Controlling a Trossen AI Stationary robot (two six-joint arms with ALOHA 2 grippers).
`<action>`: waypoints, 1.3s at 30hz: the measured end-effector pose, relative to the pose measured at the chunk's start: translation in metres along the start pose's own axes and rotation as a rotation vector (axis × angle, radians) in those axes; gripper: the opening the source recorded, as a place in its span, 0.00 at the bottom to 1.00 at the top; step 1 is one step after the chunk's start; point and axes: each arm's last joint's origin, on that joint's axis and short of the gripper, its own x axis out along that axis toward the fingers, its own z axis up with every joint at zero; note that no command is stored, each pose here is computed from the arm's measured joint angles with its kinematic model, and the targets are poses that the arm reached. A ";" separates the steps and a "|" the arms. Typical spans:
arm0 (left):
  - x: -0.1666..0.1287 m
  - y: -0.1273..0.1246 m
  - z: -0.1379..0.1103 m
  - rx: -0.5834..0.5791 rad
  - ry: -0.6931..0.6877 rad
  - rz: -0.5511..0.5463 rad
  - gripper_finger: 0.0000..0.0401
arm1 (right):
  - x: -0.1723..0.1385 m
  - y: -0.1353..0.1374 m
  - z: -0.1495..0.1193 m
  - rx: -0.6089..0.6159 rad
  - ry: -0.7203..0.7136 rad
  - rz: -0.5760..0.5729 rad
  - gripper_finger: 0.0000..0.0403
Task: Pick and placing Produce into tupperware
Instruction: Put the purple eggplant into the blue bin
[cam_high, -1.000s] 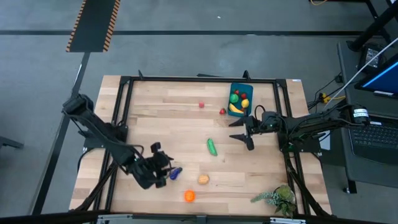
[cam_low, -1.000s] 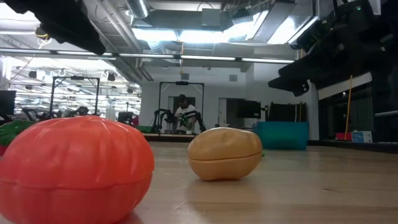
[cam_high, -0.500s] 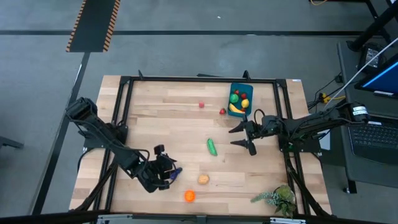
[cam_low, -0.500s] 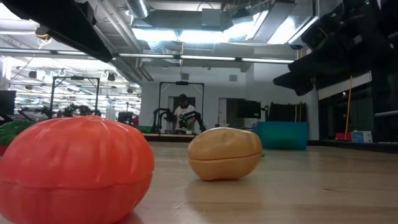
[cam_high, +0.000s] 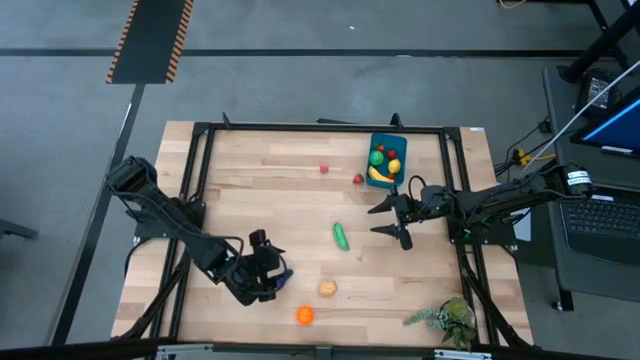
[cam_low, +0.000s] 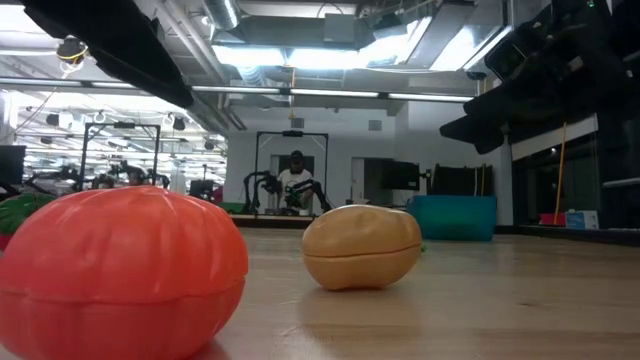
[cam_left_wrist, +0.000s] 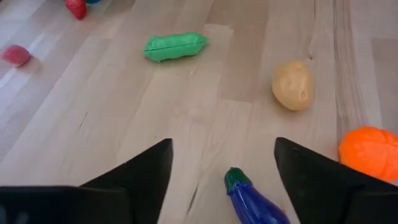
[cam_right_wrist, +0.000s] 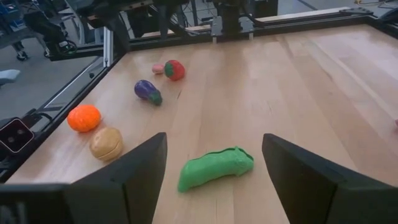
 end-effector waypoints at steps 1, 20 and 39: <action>0.001 0.001 0.000 -0.004 0.008 -0.006 0.71 | 0.000 0.000 0.000 0.000 0.000 0.000 0.66; 0.013 0.013 0.000 -0.670 0.353 -0.079 0.75 | 0.000 -0.001 -0.006 0.060 0.064 -0.010 0.66; 0.009 0.007 -0.001 -0.511 0.334 -0.139 0.73 | -0.001 -0.001 -0.010 0.142 0.101 -0.020 0.66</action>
